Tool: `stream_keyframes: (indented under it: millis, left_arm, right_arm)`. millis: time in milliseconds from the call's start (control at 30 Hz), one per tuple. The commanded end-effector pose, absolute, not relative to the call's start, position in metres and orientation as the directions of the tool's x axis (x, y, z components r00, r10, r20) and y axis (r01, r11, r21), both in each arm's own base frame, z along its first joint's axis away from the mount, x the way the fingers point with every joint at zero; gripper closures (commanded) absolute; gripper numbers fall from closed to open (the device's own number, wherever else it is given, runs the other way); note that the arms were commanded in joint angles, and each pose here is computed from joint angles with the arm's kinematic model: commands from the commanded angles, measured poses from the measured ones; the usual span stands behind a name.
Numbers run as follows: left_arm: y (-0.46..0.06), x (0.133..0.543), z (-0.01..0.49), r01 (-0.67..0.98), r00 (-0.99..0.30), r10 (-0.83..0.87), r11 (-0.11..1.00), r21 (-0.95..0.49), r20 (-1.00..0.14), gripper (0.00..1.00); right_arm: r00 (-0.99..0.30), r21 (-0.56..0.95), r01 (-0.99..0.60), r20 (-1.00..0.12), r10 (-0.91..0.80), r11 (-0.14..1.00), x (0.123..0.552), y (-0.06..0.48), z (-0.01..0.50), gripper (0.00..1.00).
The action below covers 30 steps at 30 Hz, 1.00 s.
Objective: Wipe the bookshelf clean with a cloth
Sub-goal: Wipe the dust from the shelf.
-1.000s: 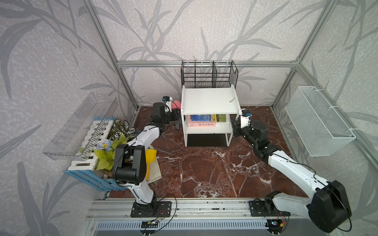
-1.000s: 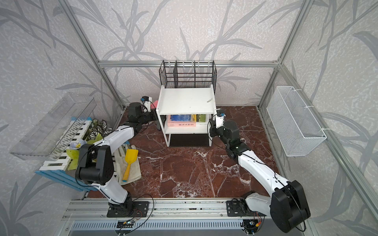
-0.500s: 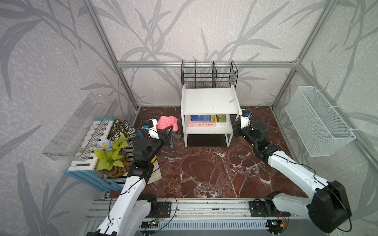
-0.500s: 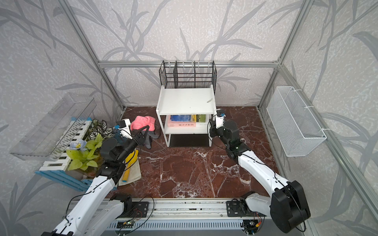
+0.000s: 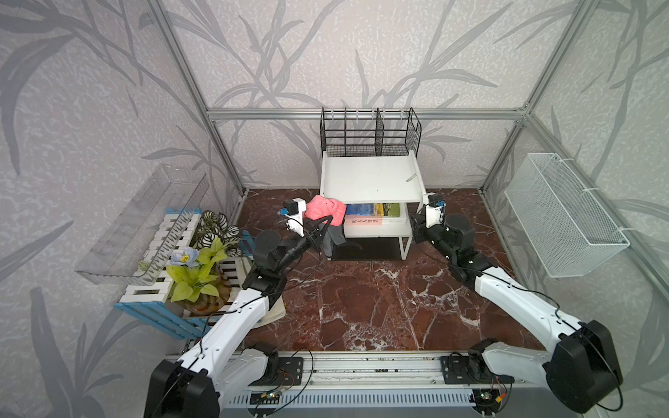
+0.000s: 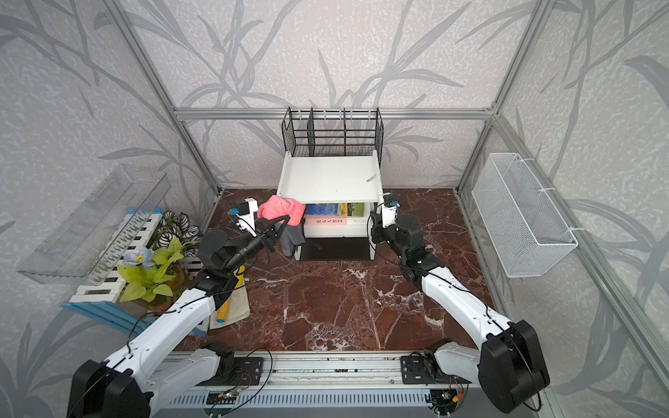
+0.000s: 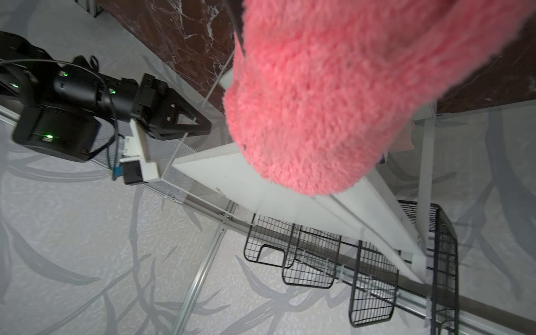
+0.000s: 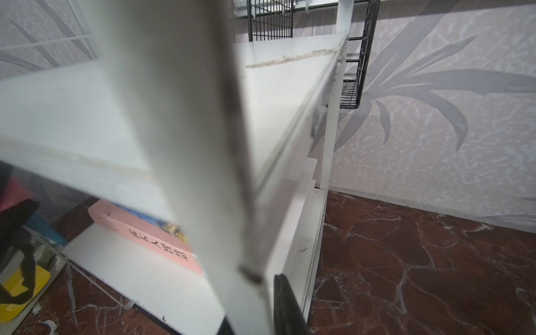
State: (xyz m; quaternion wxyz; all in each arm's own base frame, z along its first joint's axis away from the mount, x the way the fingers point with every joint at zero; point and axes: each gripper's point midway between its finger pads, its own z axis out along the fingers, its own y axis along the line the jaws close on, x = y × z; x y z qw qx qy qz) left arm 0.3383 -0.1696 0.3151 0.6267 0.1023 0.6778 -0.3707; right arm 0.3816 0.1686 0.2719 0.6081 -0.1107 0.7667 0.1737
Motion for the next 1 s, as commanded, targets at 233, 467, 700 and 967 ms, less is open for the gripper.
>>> stream_keyframes:
  millis: [233, 467, 700, 967]
  left_arm:
    - [-0.170, 0.358, 0.198, 0.473, -0.402, -0.275, 0.754, -0.456, -0.873, 1.00]
    - [-0.131, 0.348, 0.334, 0.431, -0.034, -0.292, 0.859, -0.277, -0.956, 1.00]
    - [-0.135, 0.390, 0.298, 0.368, -0.142, -0.262, 0.881, -0.296, -0.955, 1.00]
    - [-0.083, 0.344, 0.240, 0.151, -0.148, -0.363, 0.911, -0.383, -0.920, 1.00]
  right_arm:
    - [-0.418, 0.313, -0.182, -0.883, 0.215, 0.932, 0.381, 0.142, 0.229, 1.00]
    - [-0.414, 0.311, -0.176, -0.884, 0.216, 0.934, 0.383, 0.141, 0.228, 1.00]
    - [-0.417, 0.306, -0.173, -0.884, 0.212, 0.936, 0.378, 0.139, 0.227, 1.00]
    - [-0.407, 0.253, -0.156, -0.897, 0.171, 0.955, 0.374, 0.130, 0.224, 1.00]
